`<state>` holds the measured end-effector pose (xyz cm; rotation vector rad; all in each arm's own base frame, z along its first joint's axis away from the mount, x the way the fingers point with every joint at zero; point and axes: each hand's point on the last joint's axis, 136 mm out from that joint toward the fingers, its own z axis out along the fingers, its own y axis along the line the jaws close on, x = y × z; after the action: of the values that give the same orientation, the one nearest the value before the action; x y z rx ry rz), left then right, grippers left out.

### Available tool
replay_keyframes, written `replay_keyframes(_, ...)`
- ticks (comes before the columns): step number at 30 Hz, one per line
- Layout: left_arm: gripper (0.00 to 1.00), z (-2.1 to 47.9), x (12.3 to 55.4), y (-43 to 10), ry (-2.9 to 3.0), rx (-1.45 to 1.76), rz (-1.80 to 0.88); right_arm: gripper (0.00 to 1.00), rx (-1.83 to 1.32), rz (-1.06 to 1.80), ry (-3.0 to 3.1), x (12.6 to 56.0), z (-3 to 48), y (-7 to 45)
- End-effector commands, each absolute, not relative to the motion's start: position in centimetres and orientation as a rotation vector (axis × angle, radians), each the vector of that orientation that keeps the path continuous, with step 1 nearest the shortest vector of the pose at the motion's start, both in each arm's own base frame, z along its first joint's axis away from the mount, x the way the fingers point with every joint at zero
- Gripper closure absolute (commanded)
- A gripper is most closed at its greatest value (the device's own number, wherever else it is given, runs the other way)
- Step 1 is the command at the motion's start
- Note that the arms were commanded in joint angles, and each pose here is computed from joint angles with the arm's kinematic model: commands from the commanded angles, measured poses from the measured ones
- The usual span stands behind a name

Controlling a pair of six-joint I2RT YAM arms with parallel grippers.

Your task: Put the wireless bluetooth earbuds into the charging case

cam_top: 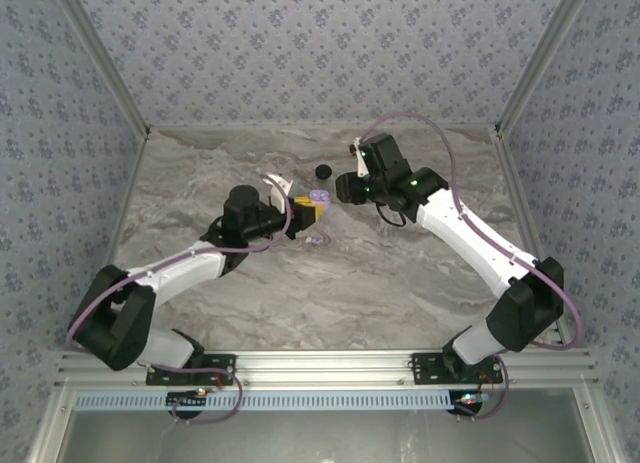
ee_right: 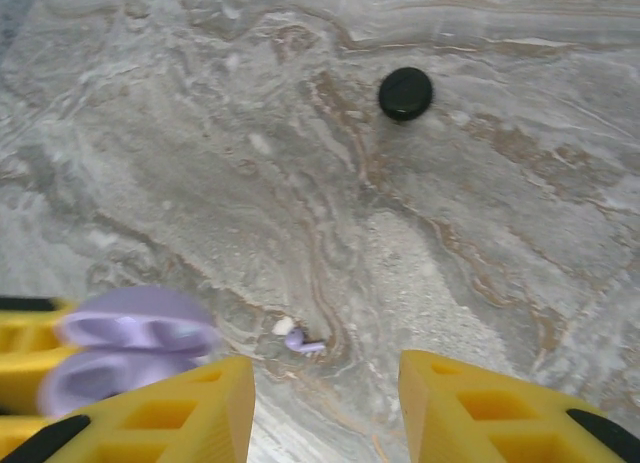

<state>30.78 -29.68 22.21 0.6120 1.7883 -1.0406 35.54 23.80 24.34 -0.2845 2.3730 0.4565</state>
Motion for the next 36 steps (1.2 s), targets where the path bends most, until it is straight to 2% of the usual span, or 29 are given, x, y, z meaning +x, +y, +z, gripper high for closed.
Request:
replay_keyframes(1,0.81,22.8,30.1,-28.6,1.794,0.627,-0.964,0.55,-0.225,0.357,2.471,35.2,21.6,21.6)
replay_keyframes(8,0.81,22.9,29.2,-26.6,1.861,0.617,-0.878,0.56,-0.249,0.387,2.574,35.3,17.5,22.2)
replay_keyframes(24,0.8,24.3,28.1,-22.5,1.894,0.516,-0.808,0.56,-0.603,0.616,2.743,34.0,9.8,29.8)
replay_keyframes(36,0.8,24.7,27.6,-21.2,1.89,0.485,-0.788,0.56,-0.779,0.525,2.801,33.7,6.4,32.6)
